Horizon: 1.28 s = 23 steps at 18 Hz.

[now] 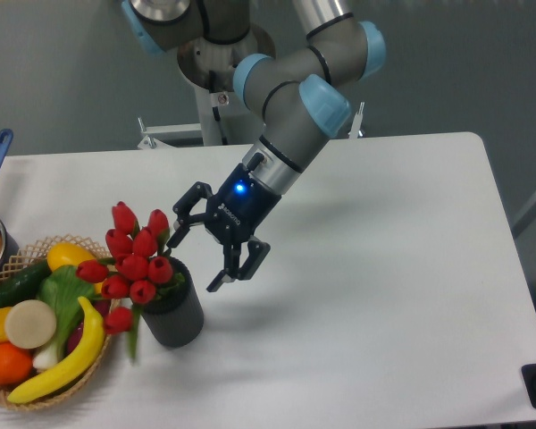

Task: Insert the flowers into the vase

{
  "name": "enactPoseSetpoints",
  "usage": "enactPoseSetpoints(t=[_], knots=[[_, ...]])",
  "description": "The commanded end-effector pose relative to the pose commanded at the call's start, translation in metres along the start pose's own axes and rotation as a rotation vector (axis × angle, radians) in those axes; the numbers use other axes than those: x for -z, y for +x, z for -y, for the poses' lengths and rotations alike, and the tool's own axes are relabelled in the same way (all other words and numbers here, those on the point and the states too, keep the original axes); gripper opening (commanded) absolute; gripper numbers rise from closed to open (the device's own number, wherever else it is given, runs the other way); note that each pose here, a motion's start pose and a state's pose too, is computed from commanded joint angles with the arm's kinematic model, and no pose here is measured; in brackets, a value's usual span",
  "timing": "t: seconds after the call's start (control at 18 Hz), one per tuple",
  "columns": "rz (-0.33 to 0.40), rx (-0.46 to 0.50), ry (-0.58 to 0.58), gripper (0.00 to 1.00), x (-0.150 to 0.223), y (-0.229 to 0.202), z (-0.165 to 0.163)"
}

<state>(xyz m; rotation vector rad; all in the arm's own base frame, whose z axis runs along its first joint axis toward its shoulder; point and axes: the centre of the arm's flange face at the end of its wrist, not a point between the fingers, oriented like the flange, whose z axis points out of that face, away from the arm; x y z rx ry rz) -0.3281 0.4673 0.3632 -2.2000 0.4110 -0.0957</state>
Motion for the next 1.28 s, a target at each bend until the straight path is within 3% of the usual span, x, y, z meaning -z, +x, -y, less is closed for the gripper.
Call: enactPoseSetpoints(t=[0.33, 0.61, 0.78, 1.0, 1.17, 1.28], knots=[[0.255, 0.001, -0.254, 1.00, 0.076, -0.044, -0.018], [0.459, 0.009, -0.399, 1.00, 0.160, -0.064, -0.012], [0.431, -0.013, -0.513, 1.00, 0.175, -0.062, -0.006], [0.298, -0.165, -0.729, 1.00, 0.208, -0.048, -0.016], [0.213, -0.250, -0.780, 1.00, 0.228, -0.043, -0.021], [0.219, -0.240, -0.784, 1.00, 0.238, -0.041, -0.025]])
